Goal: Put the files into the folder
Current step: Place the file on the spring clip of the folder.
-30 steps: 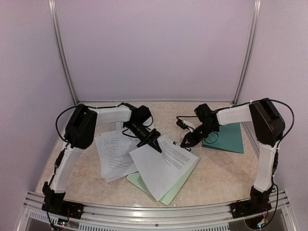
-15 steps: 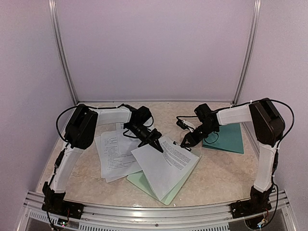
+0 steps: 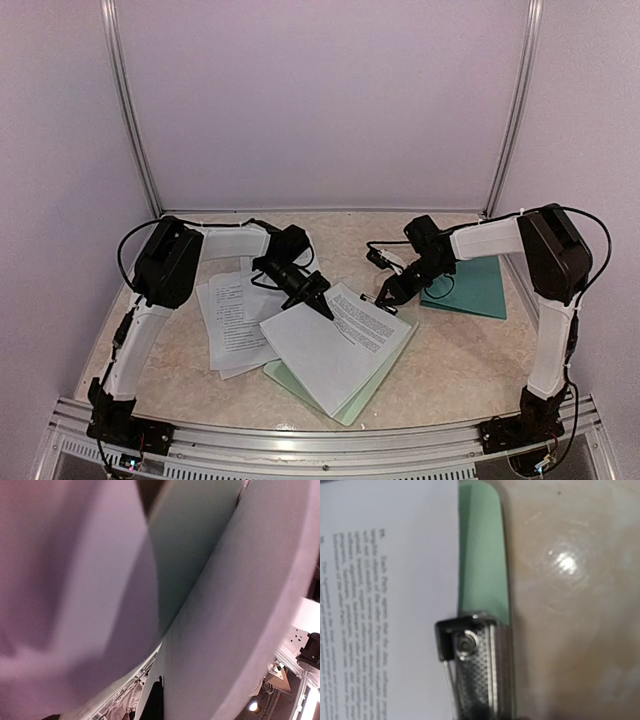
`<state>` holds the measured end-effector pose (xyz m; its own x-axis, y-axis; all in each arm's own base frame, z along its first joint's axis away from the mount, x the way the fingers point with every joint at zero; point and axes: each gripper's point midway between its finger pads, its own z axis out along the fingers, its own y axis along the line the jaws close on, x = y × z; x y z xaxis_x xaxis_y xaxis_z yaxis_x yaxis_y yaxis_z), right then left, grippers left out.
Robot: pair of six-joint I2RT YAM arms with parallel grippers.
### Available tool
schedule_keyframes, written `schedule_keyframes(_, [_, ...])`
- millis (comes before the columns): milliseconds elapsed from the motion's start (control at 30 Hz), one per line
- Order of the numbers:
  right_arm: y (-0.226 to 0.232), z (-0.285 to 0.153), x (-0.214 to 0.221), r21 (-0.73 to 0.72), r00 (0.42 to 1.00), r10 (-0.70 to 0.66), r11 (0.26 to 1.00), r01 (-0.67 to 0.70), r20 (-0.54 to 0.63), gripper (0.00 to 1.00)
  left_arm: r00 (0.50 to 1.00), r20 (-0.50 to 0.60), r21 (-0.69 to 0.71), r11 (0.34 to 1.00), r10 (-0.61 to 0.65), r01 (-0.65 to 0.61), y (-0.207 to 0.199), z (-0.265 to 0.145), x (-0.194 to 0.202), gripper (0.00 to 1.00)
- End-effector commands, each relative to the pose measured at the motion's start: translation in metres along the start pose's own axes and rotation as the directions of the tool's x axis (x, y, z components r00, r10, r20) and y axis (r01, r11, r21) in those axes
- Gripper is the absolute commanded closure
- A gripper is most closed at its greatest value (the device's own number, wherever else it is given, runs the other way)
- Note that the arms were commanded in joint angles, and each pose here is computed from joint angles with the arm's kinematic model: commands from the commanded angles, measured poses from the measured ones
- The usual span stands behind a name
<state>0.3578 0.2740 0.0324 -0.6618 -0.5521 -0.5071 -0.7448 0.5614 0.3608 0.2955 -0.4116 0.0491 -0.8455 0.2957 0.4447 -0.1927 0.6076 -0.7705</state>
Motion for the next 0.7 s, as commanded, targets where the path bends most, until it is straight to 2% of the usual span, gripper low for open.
schedule_keyframes(0, [0.006, 0.003, -0.002, -0.024, 1.0, -0.001, 1.0, 0.001, -0.004, 1.0, 0.999, 0.012, -0.005, 0.999, -0.032, 0.032, -0.004, -0.013, 0.006, 1.0])
schedule_keyframes(333, [0.006, 0.002, -0.005, -0.022, 1.0, -0.006, 1.0, 0.006, 0.003, 1.0, 0.997, 0.003, 0.006, 0.997, -0.08, 0.08, -0.009, -0.018, 0.007, 1.0])
schedule_keyframes(667, [0.009, 0.001, -0.008, -0.028, 1.0, -0.01, 1.0, 0.01, 0.009, 1.0, 0.991, -0.03, 0.074, 0.989, -0.127, 0.129, -0.024, -0.02, 0.008, 1.0])
